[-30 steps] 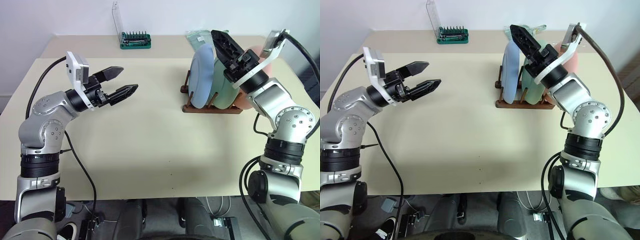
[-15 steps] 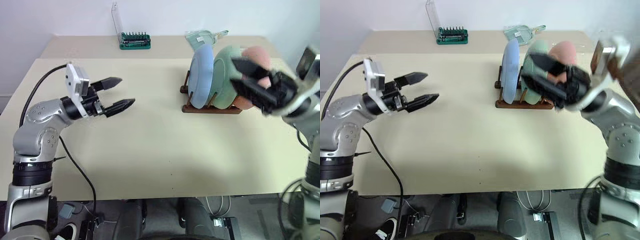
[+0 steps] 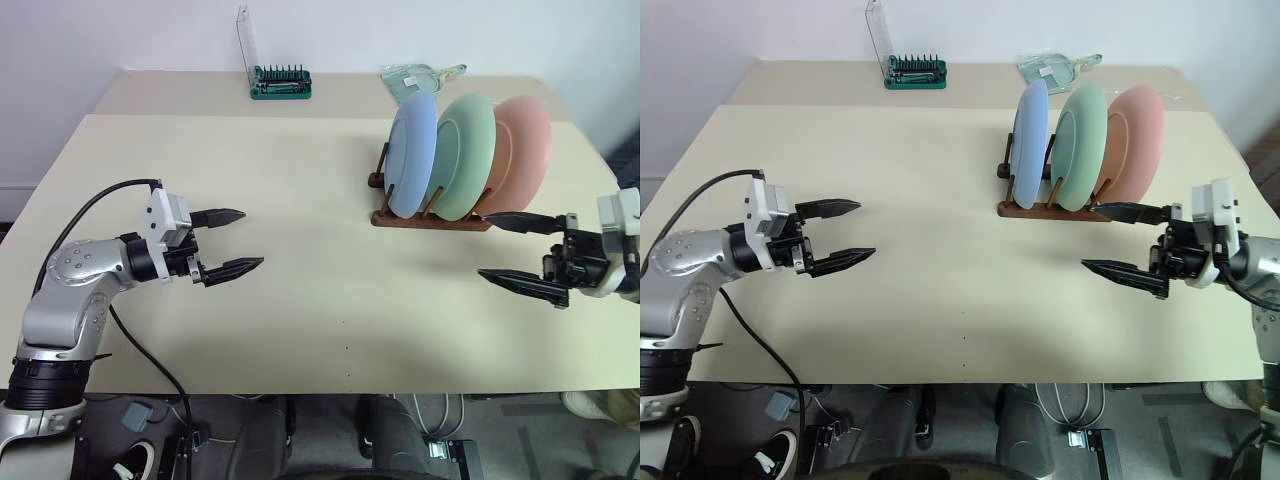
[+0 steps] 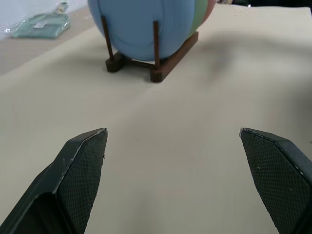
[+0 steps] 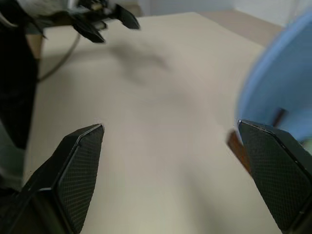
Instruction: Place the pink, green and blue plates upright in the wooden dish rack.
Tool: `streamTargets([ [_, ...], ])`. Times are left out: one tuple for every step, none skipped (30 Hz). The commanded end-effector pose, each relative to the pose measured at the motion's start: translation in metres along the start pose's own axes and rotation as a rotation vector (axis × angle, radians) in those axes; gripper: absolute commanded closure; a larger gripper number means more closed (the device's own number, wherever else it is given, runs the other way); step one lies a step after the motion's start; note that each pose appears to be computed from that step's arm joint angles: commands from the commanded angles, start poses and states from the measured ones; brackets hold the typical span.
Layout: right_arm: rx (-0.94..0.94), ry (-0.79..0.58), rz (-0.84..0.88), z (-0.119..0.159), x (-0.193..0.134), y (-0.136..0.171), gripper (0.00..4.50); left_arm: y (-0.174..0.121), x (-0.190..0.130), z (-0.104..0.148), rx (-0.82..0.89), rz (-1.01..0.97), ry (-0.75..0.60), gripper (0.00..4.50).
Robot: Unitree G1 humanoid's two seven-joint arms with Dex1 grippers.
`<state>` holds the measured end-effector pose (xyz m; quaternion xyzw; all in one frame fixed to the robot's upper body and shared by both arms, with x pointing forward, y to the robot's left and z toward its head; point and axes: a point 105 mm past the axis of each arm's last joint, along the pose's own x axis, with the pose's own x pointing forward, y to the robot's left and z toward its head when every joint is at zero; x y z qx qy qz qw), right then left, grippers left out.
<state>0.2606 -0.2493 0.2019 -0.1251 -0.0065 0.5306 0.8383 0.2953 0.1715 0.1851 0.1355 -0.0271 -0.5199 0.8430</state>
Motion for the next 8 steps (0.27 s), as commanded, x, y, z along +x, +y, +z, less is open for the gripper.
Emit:
streamTargets([
  [-0.056, -0.016, -0.011, 0.015, -0.005, 0.000, 0.03, 0.002, 0.004, 0.011, 0.020, -0.007, -0.051, 0.00],
  [-0.058, -0.022, -0.007, 0.017, -0.004, 0.001, 0.03, 0.002, 0.007, 0.010, 0.015, -0.008, -0.057, 0.00],
  [-0.063, -0.021, -0.005, 0.018, -0.003, 0.003, 0.03, 0.002, 0.009, 0.010, 0.010, -0.003, -0.067, 0.00],
  [-0.067, -0.019, -0.007, 0.019, -0.004, 0.003, 0.03, 0.001, 0.012, 0.010, 0.003, -0.006, -0.076, 0.00],
  [-0.074, -0.021, -0.017, 0.021, -0.002, 0.002, 0.03, 0.001, 0.015, 0.012, 0.001, -0.009, -0.089, 0.00],
  [-0.077, -0.023, -0.024, 0.023, -0.002, 0.002, 0.03, 0.001, 0.017, 0.013, -0.001, -0.013, -0.098, 0.00],
  [-0.077, -0.025, -0.026, 0.024, 0.000, 0.002, 0.03, 0.002, 0.017, 0.013, -0.002, -0.015, -0.102, 0.00],
  [-0.075, -0.026, -0.024, 0.025, 0.001, 0.002, 0.03, 0.003, 0.019, 0.013, -0.001, -0.016, -0.104, 0.00],
])
